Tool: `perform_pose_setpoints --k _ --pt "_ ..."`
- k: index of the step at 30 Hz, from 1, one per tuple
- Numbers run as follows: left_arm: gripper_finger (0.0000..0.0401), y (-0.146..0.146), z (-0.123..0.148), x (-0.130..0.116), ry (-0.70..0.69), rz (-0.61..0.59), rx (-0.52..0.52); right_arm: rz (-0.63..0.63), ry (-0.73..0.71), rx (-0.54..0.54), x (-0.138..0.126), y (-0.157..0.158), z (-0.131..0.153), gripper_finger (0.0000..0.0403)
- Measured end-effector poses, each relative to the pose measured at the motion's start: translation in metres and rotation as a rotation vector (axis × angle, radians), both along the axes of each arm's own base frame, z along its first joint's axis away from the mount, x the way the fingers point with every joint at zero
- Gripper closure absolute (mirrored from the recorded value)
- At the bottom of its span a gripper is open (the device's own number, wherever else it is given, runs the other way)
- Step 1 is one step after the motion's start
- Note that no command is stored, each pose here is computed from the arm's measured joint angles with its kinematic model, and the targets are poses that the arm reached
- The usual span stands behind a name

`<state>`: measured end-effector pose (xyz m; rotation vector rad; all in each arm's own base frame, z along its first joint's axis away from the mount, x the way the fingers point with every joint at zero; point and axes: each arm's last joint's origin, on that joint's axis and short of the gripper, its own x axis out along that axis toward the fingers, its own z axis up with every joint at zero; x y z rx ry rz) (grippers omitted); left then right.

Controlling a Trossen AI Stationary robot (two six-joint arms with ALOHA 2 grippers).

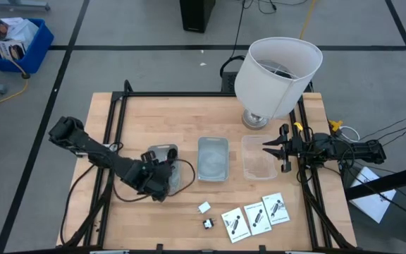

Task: Pick and place items into bin
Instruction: Put the black charger adapter into the right gray bin

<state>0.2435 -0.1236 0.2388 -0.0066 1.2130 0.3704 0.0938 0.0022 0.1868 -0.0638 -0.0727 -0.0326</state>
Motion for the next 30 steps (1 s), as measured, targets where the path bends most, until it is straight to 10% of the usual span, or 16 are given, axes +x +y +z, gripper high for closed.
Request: perform_pose_setpoints --k 11,30 --pt "0.039 -0.055 0.025 0.032 -0.47 -0.352 -0.108 0.0 0.0 -0.003 0.0 0.0 0.0 0.0324" --pt "0.0398 -0.039 0.02 -0.022 -0.601 -0.482 0.202 -0.001 -0.031 -0.012 0.0 0.0 0.003 0.0323"
